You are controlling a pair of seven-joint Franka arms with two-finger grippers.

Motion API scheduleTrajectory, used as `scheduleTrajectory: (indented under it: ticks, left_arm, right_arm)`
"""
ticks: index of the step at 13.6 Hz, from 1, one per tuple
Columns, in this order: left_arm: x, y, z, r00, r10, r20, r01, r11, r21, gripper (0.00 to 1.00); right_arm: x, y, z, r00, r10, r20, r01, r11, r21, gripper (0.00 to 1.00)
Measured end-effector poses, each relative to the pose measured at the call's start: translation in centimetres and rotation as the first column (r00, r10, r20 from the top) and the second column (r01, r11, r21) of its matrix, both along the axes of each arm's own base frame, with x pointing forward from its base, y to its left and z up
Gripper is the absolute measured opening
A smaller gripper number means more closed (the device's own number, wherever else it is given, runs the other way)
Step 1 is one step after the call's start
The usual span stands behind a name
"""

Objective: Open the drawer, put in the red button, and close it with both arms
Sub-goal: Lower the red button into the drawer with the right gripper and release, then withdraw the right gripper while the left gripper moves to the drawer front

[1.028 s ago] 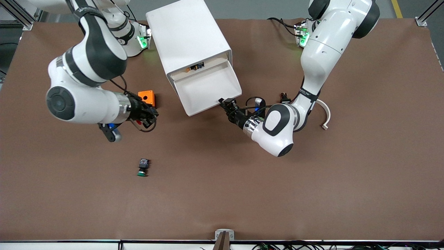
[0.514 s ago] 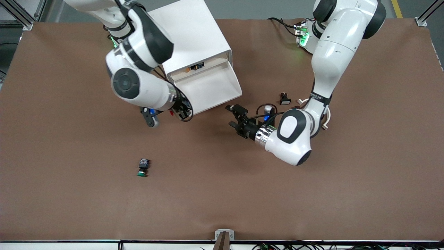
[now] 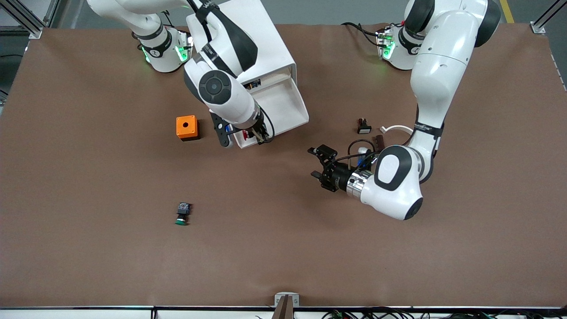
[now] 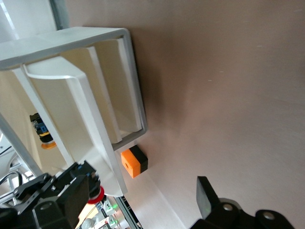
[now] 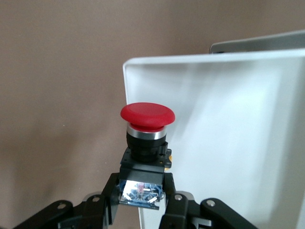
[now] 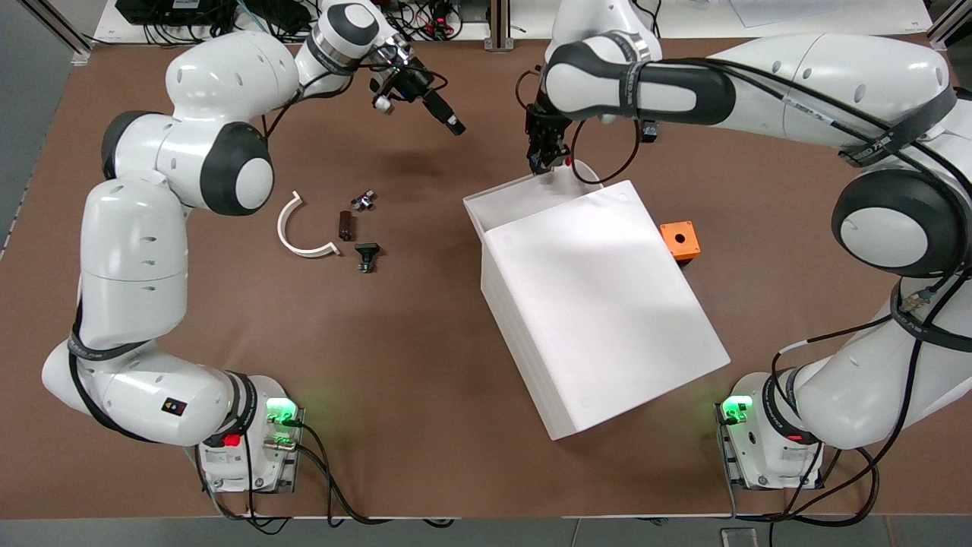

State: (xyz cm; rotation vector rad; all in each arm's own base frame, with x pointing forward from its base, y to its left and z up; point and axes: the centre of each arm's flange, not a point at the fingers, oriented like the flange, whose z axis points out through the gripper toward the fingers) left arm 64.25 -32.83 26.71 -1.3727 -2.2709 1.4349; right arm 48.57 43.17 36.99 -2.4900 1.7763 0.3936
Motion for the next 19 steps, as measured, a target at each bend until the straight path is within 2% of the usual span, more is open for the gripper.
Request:
scheduleTrajectory:
  ticks: [3, 5, 8, 11, 14, 17, 19]
  left_arm:
    - [0.2, 1.6, 1.3, 0.992, -0.087, 0.087, 0.080, 0.993, 0.087, 1.00]
    - [-0.1, 1.8, 1.9, 0.975, -0.175, 0.139, 0.156, 0.978, 0.136, 1.00]
    - [-1.4, 1.3, 1.6, 0.922, -0.348, 0.171, 0.314, 0.929, 0.195, 1.00]
    - [-3.4, -1.6, 1.4, 0.848, -0.487, 0.211, 0.452, 0.871, 0.193, 1.00]
    - [-4.7, -3.9, 1.8, 0.763, -0.582, 0.281, 0.561, 0.812, 0.160, 1.00]
    - [-4.8, -4.1, 3.0, 0.693, -0.631, 0.349, 0.624, 0.767, 0.151, 1.00]
    - [-4.9, -5.1, 3.4, 0.606, -0.676, 0.420, 0.680, 0.714, 0.169, 1.00]
  right_arm:
    - [-1.1, 0.9, -0.6, 1.000, -0.019, -0.004, 0.019, 1.000, -0.007, 0.41]
    - [-1.7, 1.7, -0.8, 0.999, -0.034, 0.007, 0.034, 0.999, -0.002, 0.41]
    - [-2.5, 2.3, -1.4, 0.999, -0.030, 0.025, 0.031, 0.999, -0.010, 0.41]
    - [-2.4, 2.2, -1.4, 0.999, -0.032, 0.027, 0.033, 0.999, -0.012, 0.43]
    - [-1.8, 1.7, -0.5, 0.999, -0.036, 0.012, 0.036, 0.999, -0.027, 0.70]
    - [1.2, -0.5, 2.4, 1.000, -0.010, 0.026, 0.010, 1.000, -0.027, 0.99]
    - [4.2, -4.3, 5.0, 0.996, 0.093, 0.009, -0.092, 0.995, -0.030, 1.00]
